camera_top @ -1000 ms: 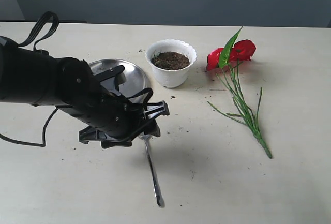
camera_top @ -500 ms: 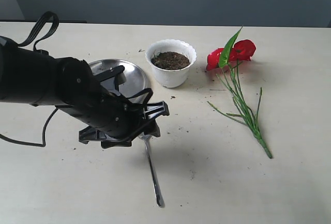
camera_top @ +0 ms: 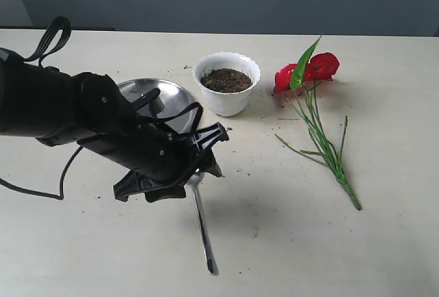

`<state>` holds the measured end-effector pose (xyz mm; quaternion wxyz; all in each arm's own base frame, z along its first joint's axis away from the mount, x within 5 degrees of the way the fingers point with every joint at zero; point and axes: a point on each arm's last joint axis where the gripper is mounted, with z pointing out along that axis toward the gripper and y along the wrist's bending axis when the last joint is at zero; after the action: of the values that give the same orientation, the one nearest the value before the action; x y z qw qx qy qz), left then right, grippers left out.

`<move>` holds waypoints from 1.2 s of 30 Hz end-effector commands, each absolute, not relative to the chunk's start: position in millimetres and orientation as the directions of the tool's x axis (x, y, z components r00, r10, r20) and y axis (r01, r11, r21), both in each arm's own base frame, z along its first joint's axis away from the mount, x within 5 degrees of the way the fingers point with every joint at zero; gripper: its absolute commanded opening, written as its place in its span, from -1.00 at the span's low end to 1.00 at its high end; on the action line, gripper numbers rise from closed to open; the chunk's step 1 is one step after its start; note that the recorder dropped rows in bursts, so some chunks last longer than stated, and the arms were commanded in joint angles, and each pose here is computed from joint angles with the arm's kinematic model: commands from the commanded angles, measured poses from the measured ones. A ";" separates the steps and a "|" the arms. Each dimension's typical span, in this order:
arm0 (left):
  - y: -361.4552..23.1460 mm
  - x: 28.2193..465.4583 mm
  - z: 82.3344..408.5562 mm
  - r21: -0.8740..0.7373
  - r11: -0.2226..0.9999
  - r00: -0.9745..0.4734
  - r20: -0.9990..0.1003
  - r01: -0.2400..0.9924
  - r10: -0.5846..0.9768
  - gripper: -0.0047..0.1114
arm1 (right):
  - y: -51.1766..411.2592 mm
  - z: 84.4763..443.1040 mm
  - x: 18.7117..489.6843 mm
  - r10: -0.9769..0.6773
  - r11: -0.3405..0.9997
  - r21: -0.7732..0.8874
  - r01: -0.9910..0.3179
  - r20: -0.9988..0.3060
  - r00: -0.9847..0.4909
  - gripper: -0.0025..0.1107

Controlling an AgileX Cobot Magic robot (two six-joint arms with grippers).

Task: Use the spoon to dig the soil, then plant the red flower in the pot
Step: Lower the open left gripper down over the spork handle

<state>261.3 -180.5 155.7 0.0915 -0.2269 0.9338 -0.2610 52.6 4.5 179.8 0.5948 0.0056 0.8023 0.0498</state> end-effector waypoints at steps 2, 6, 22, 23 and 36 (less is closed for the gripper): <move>-183.1 260.1 162.2 -0.552 0.740 -0.876 -0.035 -0.383 -0.480 0.13 | 4.3 180.4 52.8 0.066 0.995 0.082 -0.048 -0.959 -0.277 -0.96; -184.6 259.5 164.3 -0.533 0.812 -0.935 -0.101 -0.237 -0.340 0.10 | 4.3 180.4 52.8 0.066 0.995 0.082 -0.048 -0.959 -0.277 -0.96; -188.2 270.0 194.9 -0.389 0.917 -0.985 -0.100 -0.091 -0.140 0.05 | 4.3 180.2 52.8 0.065 0.995 0.082 -0.048 -0.958 -0.280 -0.96; -186.6 270.4 195.3 -0.369 0.925 -0.985 -0.101 -0.093 -0.140 0.04 | 4.3 180.2 52.8 0.065 0.995 0.082 -0.048 -0.958 -0.280 -0.96; -221.3 272.3 200.8 -0.235 0.971 -0.988 -0.141 -0.031 -0.066 0.01 | 4.3 180.4 52.8 0.066 0.995 0.082 -0.048 -0.959 -0.277 -0.96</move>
<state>272.1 -211.8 205.1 0.0795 -0.0327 0.9851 -0.1488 52.6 4.5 179.8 0.5948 0.0056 0.8023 0.0498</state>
